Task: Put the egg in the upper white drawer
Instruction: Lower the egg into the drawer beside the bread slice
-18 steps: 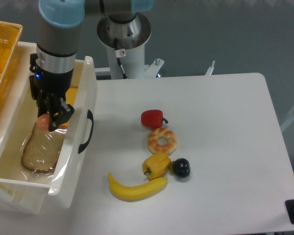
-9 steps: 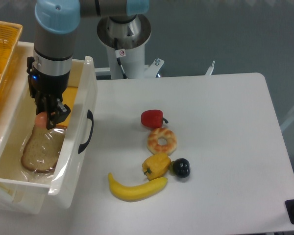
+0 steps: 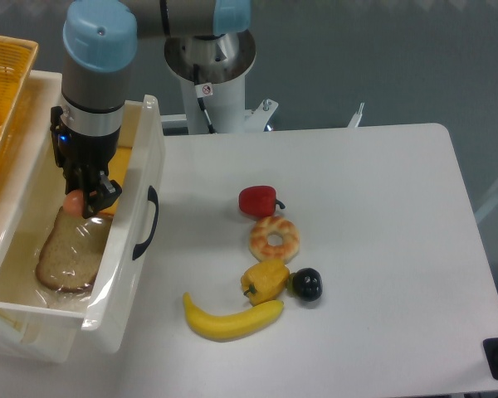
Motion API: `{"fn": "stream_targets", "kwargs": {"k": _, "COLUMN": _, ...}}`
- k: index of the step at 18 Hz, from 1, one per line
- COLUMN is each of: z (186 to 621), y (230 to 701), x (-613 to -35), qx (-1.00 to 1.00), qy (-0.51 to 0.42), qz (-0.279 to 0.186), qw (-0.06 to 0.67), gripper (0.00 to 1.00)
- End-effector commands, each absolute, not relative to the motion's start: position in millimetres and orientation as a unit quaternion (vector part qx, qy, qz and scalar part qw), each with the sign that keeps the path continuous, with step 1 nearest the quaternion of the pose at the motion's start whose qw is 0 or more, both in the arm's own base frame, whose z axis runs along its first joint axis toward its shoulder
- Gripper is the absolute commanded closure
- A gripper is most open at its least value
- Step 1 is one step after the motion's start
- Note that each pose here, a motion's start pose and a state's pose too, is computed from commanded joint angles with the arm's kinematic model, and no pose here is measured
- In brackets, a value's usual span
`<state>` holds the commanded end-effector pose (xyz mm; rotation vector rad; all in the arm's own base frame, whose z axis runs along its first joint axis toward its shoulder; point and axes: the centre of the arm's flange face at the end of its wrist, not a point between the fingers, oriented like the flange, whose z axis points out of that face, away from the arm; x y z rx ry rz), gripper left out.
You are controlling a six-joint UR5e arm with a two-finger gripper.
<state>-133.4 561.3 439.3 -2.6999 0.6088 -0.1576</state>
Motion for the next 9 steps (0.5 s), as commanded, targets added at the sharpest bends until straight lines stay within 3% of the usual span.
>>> {"fn": "stream_targets", "kwargs": {"k": 9, "z": 440.2, "y": 564.6, "x": -129.4, "qx": -0.952, "qy": 0.237, "qz": -0.052, "qw": 0.186, "gripper": 0.89}}
